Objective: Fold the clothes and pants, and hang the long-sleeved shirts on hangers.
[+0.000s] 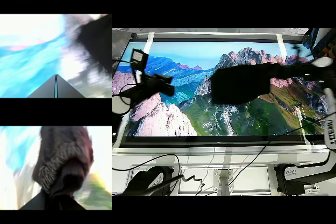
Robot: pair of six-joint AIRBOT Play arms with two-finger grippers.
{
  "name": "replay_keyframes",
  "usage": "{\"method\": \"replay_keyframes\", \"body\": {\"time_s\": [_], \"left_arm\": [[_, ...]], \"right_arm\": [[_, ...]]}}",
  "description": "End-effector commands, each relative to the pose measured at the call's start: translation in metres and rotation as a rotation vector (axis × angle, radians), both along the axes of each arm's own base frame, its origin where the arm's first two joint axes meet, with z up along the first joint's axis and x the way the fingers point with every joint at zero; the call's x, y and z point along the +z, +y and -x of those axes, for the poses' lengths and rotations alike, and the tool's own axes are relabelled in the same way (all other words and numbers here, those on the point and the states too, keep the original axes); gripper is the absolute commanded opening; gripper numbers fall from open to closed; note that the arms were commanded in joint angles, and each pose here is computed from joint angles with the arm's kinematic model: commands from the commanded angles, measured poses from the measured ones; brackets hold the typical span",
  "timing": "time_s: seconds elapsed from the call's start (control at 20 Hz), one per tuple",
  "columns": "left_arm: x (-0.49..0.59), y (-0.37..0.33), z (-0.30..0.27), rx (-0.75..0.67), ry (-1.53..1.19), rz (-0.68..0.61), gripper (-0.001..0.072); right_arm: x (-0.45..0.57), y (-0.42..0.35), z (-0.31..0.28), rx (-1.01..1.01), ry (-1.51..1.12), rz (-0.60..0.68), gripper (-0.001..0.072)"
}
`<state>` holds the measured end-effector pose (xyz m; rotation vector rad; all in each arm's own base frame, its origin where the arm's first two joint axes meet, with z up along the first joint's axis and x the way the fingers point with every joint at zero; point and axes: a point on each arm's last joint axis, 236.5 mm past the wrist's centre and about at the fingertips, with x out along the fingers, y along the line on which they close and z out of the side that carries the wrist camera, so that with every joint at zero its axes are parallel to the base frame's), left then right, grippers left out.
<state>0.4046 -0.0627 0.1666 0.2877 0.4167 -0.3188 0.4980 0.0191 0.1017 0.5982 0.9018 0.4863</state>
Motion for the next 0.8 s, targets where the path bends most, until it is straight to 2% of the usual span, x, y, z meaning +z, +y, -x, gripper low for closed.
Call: {"method": "replay_keyframes", "body": {"time_s": [0.0, 0.1, 0.2, 0.3, 0.45, 0.65, 0.75], "left_arm": [[0.003, 0.084, 0.007, 0.295, 0.023, -0.066, 0.0012], [-0.027, 0.105, 0.018, 0.424, 0.157, 0.022, 0.0011], [-0.067, 0.112, 0.03, 0.478, 0.323, 0.042, 0.0013], [-0.096, 0.109, 0.035, 0.479, 0.433, 0.039, 0.0014], [-0.12, 0.092, 0.029, 0.463, 0.511, 0.127, 0.0014], [-0.131, 0.066, 0.025, 0.441, 0.566, 0.268, 0.0014], [-0.13, 0.06, 0.024, 0.436, 0.571, 0.299, 0.0014]], "right_arm": [[0.011, -0.129, 0.027, -0.284, 0.057, -0.011, 0.0038], [0.005, -0.19, 0.06, -0.4, 0.112, 0.007, 0.0038], [-0.006, -0.241, 0.099, -0.505, 0.183, 0.02, 0.0038], [-0.023, -0.282, 0.147, -0.628, 0.299, 0.011, 0.0038], [-0.041, -0.333, 0.224, -0.862, 0.486, -0.004, 0.0038], [-0.026, -0.388, 0.323, -1.258, 0.603, 0.146, 0.0038], [-0.017, -0.395, 0.362, -1.424, 0.649, 0.168, 0.0038]]}}
